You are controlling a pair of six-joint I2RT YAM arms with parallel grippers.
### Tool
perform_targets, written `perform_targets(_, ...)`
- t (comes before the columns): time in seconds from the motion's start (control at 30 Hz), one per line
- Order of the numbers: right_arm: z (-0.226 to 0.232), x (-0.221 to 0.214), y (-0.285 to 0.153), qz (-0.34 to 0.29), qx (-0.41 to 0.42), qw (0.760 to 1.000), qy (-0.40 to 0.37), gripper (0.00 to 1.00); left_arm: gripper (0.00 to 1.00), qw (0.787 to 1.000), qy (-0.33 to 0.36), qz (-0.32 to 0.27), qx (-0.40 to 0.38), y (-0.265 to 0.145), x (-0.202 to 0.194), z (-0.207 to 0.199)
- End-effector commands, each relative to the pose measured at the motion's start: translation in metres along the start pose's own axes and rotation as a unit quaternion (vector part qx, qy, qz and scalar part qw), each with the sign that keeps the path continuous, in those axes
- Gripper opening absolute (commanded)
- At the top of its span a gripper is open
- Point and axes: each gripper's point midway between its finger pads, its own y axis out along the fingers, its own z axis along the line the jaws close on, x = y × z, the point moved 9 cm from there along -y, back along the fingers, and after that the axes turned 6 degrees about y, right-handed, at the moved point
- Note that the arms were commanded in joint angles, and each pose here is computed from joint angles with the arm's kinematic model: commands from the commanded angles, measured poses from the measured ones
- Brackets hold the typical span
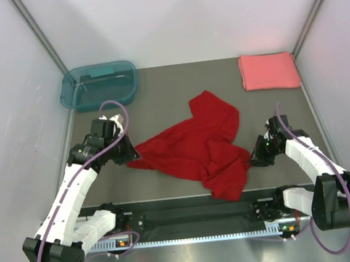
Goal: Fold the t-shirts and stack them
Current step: Flatten the tshirt out
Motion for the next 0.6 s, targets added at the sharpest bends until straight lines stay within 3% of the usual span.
perform_targets(0.0, 0.007, 0.008, 0.006, -0.005, 0.049, 0.999, -0.017, 0.24, 0.0, 1.0, 0.003, -0.019, -0.006, -0.008, 0.002, -0.002)
perform_targets(0.4, 0.001, 0.008, 0.027, 0.019, 0.047, 0.999, -0.017, 0.28, 0.0, 1.0, 0.005, -0.015, -0.006, -0.005, 0.006, -0.003)
perform_targets(0.47, 0.004, 0.005, 0.029, 0.027, 0.054, 0.998, -0.024, 0.31, 0.0, 1.0, 0.005, -0.016, -0.006, -0.005, 0.007, -0.003)
perform_targets(0.5, 0.007, 0.005, 0.029, 0.028, 0.055, 0.998, -0.028, 0.39, 0.0, 1.0, 0.005, -0.016, -0.006, -0.005, 0.007, -0.003)
perform_targets(0.57, 0.009, 0.002, 0.031, 0.036, 0.047, 0.998, -0.034, 0.45, 0.0, 1.0, 0.005, -0.015, -0.005, -0.004, 0.007, -0.003)
